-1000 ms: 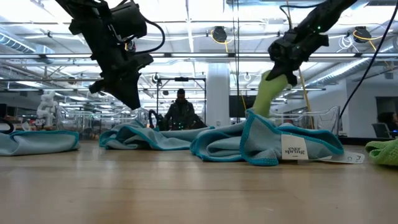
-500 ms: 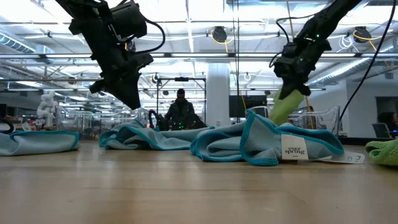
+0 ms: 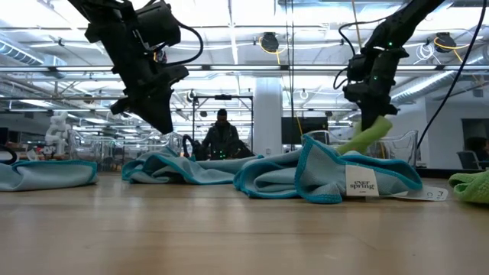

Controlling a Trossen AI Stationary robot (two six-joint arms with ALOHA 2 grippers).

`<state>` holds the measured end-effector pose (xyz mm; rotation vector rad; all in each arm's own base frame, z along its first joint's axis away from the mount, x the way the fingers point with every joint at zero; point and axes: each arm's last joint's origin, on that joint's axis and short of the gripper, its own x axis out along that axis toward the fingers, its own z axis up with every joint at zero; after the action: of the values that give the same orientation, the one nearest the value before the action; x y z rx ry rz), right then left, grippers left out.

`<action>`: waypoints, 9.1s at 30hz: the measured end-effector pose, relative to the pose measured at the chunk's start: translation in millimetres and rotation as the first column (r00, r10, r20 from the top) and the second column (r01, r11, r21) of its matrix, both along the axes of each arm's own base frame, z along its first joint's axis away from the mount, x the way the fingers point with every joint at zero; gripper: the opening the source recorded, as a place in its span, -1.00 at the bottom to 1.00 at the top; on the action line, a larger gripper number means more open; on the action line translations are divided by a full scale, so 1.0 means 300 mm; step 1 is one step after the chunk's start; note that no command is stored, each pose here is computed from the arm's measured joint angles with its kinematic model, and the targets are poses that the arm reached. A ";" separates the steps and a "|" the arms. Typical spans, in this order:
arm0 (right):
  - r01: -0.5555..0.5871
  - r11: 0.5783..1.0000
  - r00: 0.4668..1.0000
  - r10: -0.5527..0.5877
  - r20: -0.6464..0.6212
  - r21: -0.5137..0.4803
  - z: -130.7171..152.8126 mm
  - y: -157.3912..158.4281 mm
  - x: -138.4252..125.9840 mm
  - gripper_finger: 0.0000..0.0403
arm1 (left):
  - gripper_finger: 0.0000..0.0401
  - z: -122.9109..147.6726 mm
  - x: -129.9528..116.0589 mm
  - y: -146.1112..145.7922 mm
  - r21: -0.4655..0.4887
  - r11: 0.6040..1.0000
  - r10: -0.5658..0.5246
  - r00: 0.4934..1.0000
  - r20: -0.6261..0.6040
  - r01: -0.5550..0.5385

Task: Sort microfiber towel by color & place in baskets
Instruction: Stack the left green towel on top of the green towel in the right transparent bin, then fold the green towel

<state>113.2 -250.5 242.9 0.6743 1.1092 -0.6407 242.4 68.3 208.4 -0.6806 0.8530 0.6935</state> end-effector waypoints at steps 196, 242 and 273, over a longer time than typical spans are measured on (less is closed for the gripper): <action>-0.160 0.700 0.797 0.508 0.327 -0.696 0.624 0.960 0.000 -1.00 | 0.09 0.515 0.710 -0.393 0.426 0.845 -0.514 0.714 0.476 0.324; 0.039 0.577 0.651 0.605 0.459 -0.816 0.769 0.887 -0.077 -1.00 | -0.49 0.748 0.642 -0.201 0.577 0.766 -0.596 0.652 0.469 0.285; 0.184 0.565 0.650 0.544 0.530 -0.805 0.812 0.913 -0.003 -1.00 | 0.34 0.362 0.692 -0.312 0.429 0.878 -0.417 0.779 0.467 0.212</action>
<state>112.4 23.3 486.6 -0.0729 0.0018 -0.5073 449.9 -25.4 317.0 -0.3543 0.2755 0.2924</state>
